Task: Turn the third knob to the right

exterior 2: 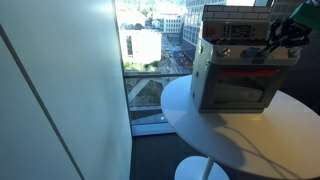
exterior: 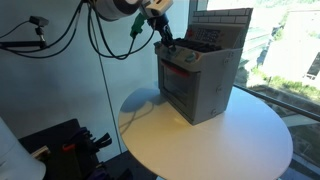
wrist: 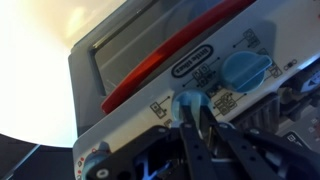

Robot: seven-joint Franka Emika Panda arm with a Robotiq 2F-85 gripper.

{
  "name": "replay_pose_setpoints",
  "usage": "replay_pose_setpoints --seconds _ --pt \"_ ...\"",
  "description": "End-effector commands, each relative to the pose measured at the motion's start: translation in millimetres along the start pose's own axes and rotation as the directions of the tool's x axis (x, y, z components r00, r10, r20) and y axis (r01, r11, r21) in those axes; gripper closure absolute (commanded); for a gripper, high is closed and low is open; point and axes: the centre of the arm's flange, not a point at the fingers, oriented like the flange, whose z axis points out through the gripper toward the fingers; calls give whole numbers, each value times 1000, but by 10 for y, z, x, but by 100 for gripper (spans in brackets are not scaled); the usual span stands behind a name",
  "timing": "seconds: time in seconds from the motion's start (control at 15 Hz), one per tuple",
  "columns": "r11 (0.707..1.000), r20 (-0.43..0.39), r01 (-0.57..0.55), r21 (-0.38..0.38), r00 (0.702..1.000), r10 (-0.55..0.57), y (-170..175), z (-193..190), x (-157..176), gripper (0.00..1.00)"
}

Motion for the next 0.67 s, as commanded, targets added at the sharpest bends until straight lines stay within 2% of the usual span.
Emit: replay_pose_setpoints --seconds 0.0,0.33,0.6 --pt "995 4 -93 -25 996 93 22 -11 -4 95" --pt "976 10 -214 -37 977 215 50 -19 -12 96" --pt "950 16 -309 -39 951 310 59 -28 -14 97"
